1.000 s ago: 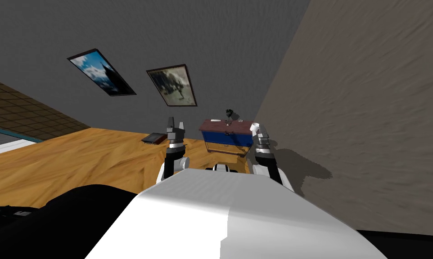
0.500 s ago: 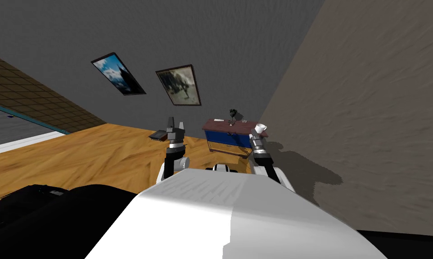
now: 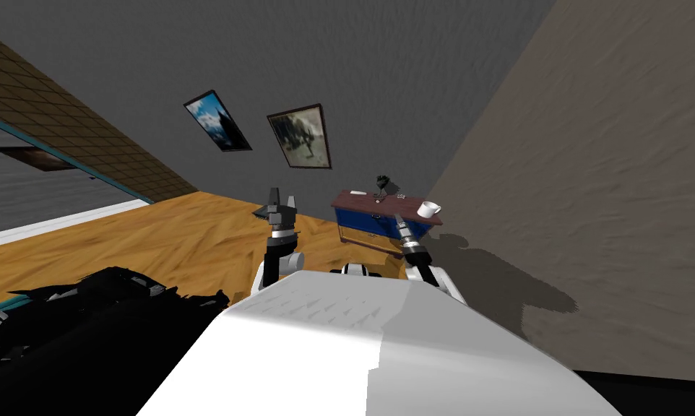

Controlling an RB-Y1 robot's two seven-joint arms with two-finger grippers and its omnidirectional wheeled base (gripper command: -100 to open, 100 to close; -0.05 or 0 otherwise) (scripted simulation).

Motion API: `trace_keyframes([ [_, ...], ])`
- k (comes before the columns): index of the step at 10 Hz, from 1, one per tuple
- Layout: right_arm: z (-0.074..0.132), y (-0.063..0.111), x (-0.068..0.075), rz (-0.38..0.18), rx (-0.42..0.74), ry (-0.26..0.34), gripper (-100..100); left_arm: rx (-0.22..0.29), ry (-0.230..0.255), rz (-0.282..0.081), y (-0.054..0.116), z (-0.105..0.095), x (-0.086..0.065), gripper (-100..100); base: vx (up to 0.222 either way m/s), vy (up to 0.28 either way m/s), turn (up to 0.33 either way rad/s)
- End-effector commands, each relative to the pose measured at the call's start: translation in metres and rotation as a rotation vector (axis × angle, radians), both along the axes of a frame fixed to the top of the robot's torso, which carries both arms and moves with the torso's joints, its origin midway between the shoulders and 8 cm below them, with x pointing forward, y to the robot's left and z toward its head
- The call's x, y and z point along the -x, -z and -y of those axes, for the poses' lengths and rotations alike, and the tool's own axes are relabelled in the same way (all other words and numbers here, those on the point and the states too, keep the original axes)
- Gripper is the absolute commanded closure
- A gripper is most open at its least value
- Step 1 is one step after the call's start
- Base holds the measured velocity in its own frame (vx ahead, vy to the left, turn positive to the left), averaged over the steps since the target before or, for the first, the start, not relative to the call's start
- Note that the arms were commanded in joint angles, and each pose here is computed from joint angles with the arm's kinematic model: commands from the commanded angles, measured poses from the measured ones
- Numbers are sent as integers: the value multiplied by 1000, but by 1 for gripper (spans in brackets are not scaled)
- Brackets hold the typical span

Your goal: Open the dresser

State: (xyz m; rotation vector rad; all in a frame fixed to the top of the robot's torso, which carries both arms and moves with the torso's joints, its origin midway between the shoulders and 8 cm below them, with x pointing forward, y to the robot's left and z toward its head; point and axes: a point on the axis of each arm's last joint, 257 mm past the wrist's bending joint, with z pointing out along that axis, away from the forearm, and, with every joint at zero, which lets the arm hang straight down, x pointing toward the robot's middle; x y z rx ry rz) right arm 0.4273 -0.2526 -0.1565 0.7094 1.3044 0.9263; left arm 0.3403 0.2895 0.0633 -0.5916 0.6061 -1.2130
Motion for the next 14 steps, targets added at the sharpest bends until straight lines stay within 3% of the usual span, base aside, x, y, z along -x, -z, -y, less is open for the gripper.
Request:
trace_keyframes([
  [1,15,39,-4,-106,98,40,-100,0,0,0,0,0,0,0,-3,13,185],
  [2,17,42,-4,-118,119,50,-100,0,0,0,0,0,0,0,-2,8,121],
  [3,25,67,-5,-180,158,70,-100,0,0,0,0,0,0,0,-3,10,247],
  [4,28,70,-5,-192,192,82,-100,0,0,0,0,0,0,0,0,9,107],
  [5,34,94,-5,-248,235,98,-100,0,0,0,0,0,0,0,-1,14,221],
  [6,39,98,-4,-265,265,116,-100,0,0,0,0,0,0,0,2,10,109],
  [7,46,119,-3,-316,308,132,-100,0,0,0,0,0,0,0,2,14,172],
  [9,54,126,-1,-342,349,157,-100,0,0,0,0,0,0,0,2,6,69],
  [10,66,150,3,-410,397,186,-100,0,0,0,0,0,0,0,3,9,228],
  [11,69,151,4,-416,425,196,-100,0,0,0,0,0,0,0,4,7,127],
  [12,79,171,9,-472,466,219,-100,0,0,0,0,0,0,0,8,11,234],
  [14,86,175,11,-488,513,239,-100,0,0,0,0,0,0,0,8,7,47],
])
